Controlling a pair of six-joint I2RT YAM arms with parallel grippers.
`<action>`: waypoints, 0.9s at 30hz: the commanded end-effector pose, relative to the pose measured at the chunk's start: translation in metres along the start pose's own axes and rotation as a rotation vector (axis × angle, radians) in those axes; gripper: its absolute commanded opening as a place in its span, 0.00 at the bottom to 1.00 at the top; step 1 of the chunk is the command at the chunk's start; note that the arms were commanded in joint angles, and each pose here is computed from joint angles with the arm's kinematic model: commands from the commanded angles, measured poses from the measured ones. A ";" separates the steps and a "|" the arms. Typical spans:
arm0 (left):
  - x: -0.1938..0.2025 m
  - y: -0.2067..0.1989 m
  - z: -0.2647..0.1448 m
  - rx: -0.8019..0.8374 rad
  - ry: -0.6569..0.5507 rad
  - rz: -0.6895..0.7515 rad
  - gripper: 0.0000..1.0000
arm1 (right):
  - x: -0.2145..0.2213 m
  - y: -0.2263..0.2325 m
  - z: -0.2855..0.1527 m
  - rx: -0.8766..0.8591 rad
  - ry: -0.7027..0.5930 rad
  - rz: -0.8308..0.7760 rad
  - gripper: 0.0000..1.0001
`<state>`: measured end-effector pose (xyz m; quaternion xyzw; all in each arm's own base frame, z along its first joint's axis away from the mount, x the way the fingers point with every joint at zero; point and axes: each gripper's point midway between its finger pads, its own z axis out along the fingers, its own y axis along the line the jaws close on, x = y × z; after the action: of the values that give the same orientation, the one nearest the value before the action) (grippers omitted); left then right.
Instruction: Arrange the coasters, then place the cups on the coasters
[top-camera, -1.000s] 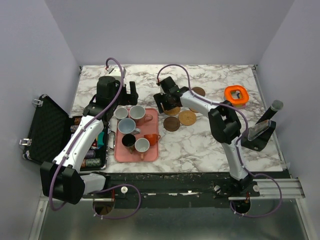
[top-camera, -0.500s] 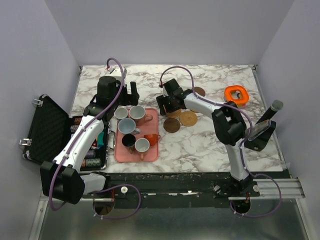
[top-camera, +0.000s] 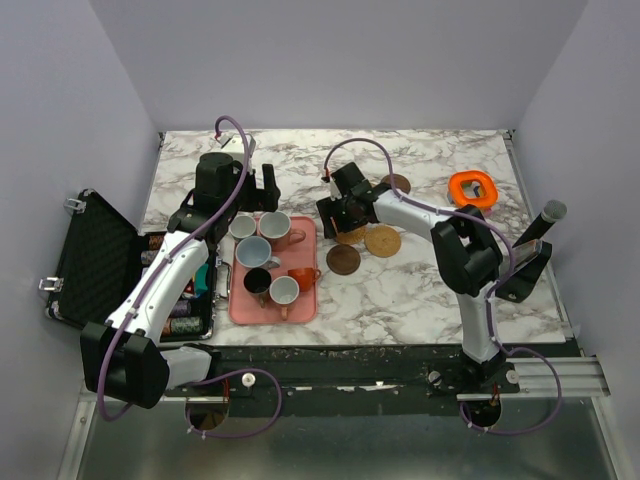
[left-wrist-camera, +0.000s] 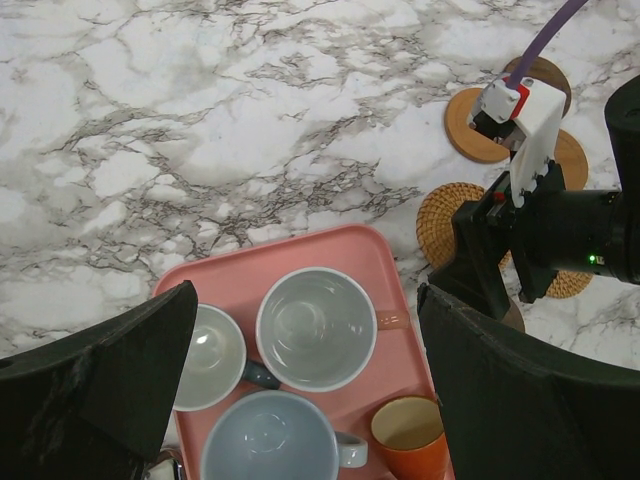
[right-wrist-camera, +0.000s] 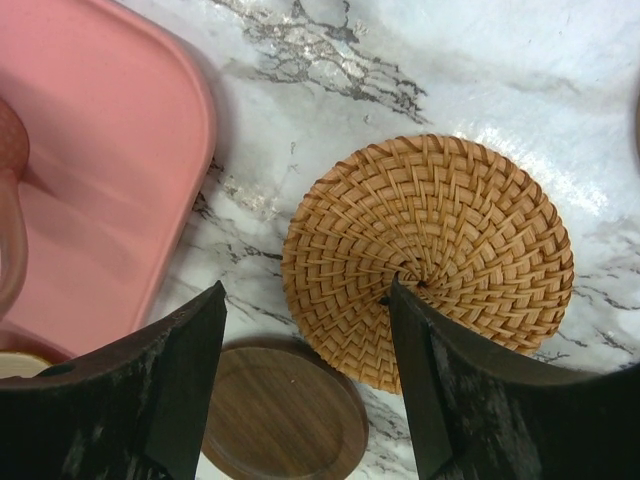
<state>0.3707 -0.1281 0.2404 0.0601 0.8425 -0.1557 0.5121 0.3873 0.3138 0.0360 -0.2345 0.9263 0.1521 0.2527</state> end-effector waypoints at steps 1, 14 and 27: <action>0.003 -0.006 0.001 0.022 0.008 -0.002 0.99 | 0.007 0.010 -0.008 -0.032 0.068 -0.007 0.74; 0.003 -0.007 0.001 0.023 0.007 0.002 0.99 | -0.029 0.004 -0.088 0.057 -0.080 -0.002 0.83; 0.004 -0.011 0.000 0.031 0.011 -0.008 0.99 | 0.093 -0.070 -0.113 0.408 0.086 0.165 0.79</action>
<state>0.3688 -0.1332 0.2404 0.0636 0.8424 -0.1604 0.5105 0.3217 0.2126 0.0871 -0.1479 0.9518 0.0360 0.2662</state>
